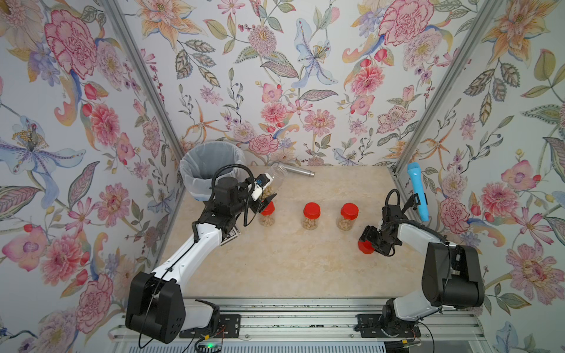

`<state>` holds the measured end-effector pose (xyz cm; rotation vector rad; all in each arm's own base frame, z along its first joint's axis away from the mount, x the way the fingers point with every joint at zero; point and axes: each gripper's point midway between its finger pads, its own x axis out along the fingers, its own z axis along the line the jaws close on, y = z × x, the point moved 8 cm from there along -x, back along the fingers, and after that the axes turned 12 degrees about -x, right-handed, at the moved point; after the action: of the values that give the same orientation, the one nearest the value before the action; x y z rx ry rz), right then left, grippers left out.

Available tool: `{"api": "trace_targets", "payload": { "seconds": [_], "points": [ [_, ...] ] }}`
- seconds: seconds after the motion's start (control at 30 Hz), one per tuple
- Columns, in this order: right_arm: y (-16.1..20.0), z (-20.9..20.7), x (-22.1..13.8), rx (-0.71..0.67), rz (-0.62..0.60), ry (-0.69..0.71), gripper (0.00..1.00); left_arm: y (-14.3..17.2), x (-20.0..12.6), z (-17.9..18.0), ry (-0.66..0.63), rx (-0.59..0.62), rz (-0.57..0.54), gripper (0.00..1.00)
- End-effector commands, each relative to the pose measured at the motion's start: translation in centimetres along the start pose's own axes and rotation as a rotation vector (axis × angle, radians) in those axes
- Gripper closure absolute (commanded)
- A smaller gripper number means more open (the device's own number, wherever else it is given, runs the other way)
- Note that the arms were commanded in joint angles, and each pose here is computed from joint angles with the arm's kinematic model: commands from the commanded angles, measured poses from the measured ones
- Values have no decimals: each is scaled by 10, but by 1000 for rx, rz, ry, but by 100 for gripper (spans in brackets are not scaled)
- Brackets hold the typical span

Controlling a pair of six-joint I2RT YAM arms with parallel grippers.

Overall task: Empty moldy peanuts from jars
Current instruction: Place the lid at the center of the board, then pour the moldy peanuts from the jar into the trash bin.

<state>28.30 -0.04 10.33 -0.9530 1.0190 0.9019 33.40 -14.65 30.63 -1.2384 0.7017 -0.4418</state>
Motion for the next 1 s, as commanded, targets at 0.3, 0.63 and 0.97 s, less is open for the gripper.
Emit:
{"api": "trace_targets", "payload": {
  "seconds": [0.3, 0.63, 0.97],
  "points": [
    [-8, 6, -18, -55, -41, 20, 11, -21, -4, 29, -121, 32, 41, 71],
    [-10, 12, -59, -87, -161, -4, 8, -32, -1, 72, -307, 74, 246, 72],
    [-17, 17, -82, -187, -280, 12, 8, -53, -1, 137, -600, 157, 586, 73]
  ]
}}
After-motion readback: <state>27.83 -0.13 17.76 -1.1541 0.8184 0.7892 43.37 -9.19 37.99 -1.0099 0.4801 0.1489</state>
